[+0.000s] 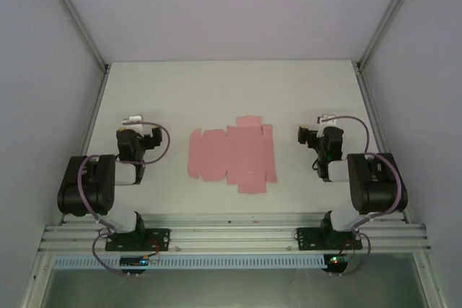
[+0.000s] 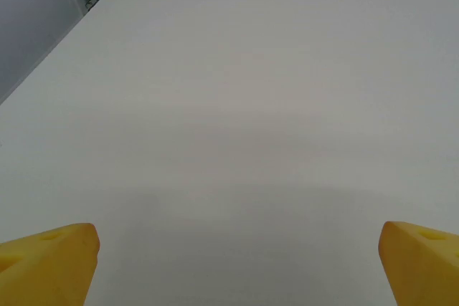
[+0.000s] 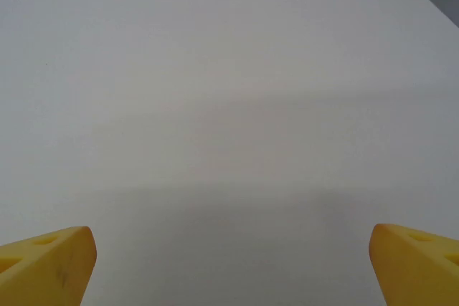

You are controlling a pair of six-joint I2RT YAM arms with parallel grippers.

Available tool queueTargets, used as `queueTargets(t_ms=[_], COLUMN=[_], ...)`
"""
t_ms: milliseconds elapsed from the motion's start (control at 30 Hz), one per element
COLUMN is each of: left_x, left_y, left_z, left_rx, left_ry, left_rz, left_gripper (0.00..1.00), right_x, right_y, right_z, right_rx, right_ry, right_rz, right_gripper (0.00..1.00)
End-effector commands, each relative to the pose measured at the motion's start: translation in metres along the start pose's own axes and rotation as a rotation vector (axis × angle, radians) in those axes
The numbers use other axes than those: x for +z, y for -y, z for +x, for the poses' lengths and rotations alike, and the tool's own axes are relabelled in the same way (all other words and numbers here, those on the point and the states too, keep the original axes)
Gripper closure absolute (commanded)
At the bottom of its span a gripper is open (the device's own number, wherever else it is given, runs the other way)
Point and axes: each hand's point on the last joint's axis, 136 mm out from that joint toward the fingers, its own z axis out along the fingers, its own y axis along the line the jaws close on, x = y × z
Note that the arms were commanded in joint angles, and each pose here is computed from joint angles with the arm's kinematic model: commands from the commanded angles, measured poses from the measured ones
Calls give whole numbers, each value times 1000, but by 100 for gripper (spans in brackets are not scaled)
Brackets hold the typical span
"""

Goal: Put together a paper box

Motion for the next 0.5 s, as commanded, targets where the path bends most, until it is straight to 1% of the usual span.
queueTargets(t_ms=[0,467], left_x=[3,3], left_y=[2,1], left_z=[-13,-13], left_rx=[10,1], left_ry=[32,31], left_rz=[13,18], left_gripper=[1,1], right_x=[3,3], right_y=[1,-3], right_z=[-12,-11], right_rx=[-11,-7], right_ry=[35,28], right_rz=[6,-23], right_gripper=[0,0])
